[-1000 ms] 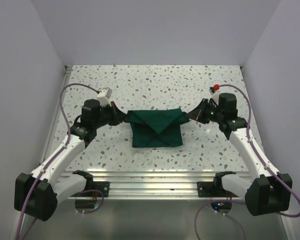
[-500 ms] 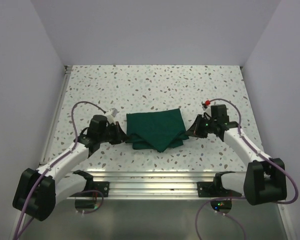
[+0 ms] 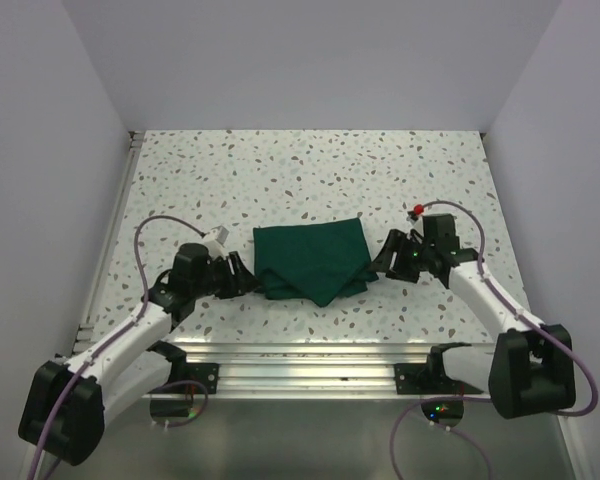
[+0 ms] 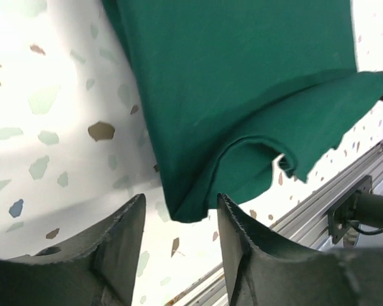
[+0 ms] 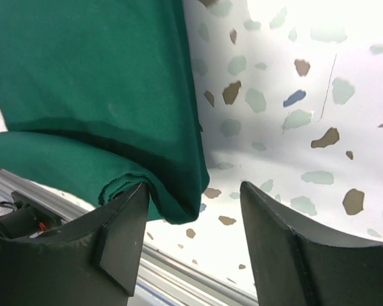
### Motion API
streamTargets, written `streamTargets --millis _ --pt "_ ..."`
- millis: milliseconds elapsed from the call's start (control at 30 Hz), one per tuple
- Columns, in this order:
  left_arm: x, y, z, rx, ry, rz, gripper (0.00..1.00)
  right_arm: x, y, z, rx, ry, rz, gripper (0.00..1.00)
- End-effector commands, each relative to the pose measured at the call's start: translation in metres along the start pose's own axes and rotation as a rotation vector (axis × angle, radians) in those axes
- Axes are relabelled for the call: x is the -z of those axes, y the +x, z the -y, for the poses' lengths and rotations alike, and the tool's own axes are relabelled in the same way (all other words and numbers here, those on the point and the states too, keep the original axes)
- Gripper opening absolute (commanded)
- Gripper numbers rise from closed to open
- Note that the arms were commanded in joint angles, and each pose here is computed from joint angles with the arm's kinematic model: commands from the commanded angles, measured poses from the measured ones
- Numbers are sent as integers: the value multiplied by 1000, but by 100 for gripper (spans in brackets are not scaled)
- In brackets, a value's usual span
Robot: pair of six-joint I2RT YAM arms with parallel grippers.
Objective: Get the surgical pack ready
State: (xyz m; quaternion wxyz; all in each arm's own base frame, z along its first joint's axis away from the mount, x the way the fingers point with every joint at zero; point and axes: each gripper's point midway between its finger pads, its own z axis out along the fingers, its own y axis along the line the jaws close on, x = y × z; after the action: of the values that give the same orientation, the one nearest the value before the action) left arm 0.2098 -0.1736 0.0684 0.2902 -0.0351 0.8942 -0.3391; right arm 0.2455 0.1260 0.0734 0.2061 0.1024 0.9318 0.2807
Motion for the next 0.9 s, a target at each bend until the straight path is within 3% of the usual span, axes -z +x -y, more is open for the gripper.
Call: streamTargets --millis 0,167,600,867 --pt "9 -20 10 -29 11 96 53 22 -29 -11 59 13 146 63" --pt "15 -29 14 -50 7 123 54 40 -39 -31 128 -45 192 63" --pt "-3 -40 33 -93 97 104 54 28 -23 -55 201 -106 109 66" --pt "-3 -42 34 -94 94 108 54 42 12 -66 227 -103 9 68"
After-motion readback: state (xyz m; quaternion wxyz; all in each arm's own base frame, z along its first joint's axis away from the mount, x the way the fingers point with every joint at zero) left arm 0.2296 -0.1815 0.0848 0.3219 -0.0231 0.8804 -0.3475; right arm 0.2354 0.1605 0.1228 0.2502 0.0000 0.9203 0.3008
